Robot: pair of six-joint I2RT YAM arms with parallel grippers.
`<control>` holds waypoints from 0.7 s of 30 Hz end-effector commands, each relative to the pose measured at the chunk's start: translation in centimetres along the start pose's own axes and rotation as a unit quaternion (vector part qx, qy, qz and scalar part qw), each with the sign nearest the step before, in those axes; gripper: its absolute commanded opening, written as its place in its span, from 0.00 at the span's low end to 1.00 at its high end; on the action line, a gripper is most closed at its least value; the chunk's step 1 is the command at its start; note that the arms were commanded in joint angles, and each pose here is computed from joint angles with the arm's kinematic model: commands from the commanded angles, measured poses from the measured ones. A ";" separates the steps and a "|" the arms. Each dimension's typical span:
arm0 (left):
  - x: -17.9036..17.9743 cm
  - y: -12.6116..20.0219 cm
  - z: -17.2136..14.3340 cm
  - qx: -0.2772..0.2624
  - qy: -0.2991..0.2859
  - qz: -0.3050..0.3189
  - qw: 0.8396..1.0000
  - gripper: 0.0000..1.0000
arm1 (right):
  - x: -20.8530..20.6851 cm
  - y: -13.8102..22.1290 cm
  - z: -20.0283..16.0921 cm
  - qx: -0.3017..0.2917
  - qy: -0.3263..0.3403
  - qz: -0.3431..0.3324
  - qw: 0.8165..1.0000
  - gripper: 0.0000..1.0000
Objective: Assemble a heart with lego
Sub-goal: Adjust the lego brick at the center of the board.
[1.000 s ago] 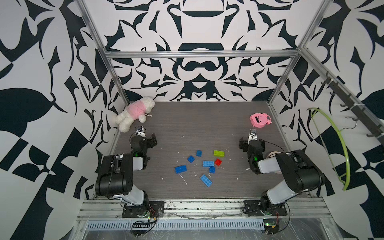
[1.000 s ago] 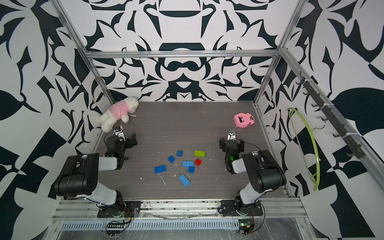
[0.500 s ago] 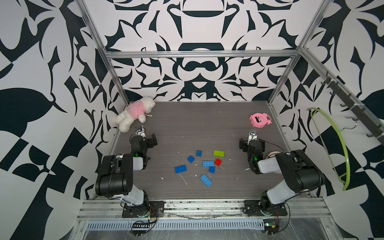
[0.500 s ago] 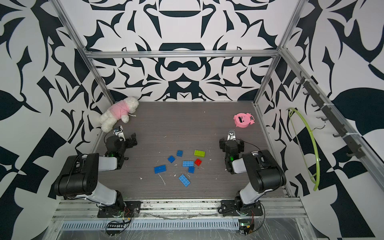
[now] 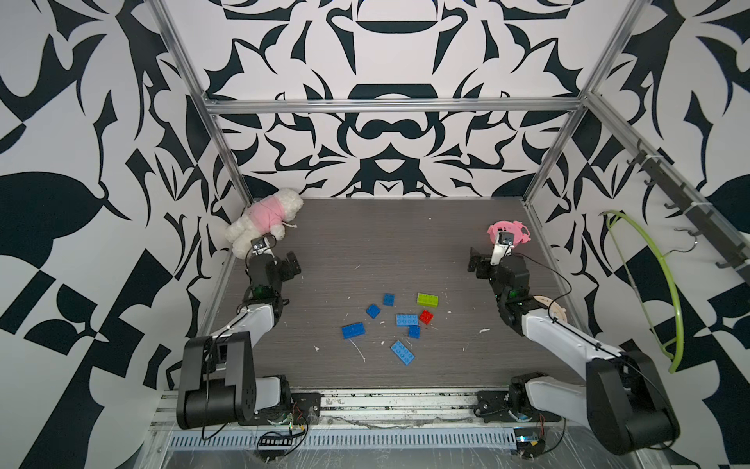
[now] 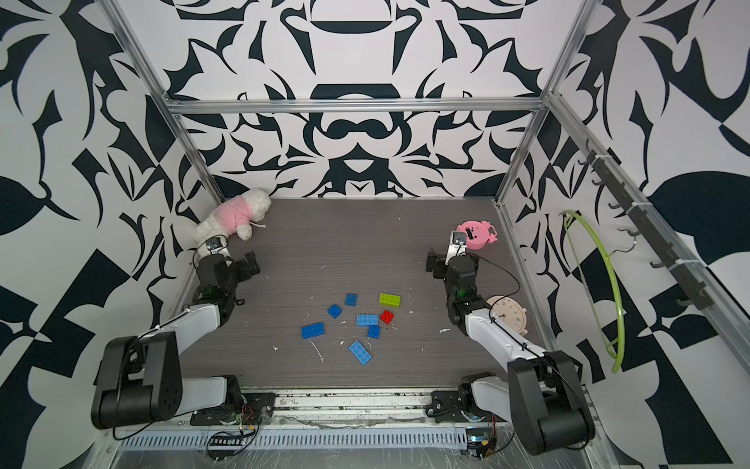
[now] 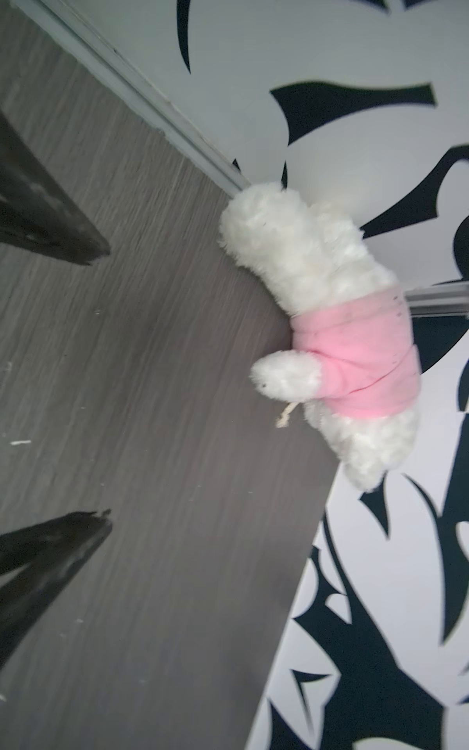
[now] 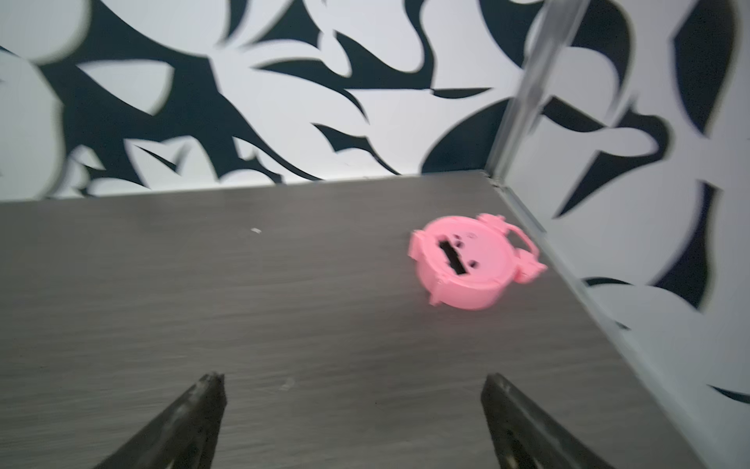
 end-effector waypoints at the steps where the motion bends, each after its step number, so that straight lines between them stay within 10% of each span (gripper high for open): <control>1: 0.4 1.5 -2.3 0.080 0.046 0.010 0.996 0.99 | 6.0 1.1 -3.7 0.143 -0.081 0.176 0.971 0.99; 7: -2.5 2.5 -2.9 0.100 0.075 -0.085 0.988 0.99 | 9.6 3.1 -7.8 0.294 -0.017 0.239 0.925 0.89; 11: -3.5 2.4 -4.0 0.128 0.088 -0.117 0.981 0.99 | 11.8 4.6 -11.1 0.373 0.176 0.195 0.890 0.91; 21: -3.4 2.9 -3.9 0.114 0.087 -0.121 0.982 0.99 | 21.2 5.7 -14.1 0.375 0.266 0.282 0.842 0.72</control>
Point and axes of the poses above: each gripper's point midway between its finger pads, its own y axis back along the fingers, its own x axis along the line the jaws close on, z = x × y, the point moved 2 cm from there along y, back along the fingers, and after that the axes turned 1 degree about y, right-handed, at the moved point
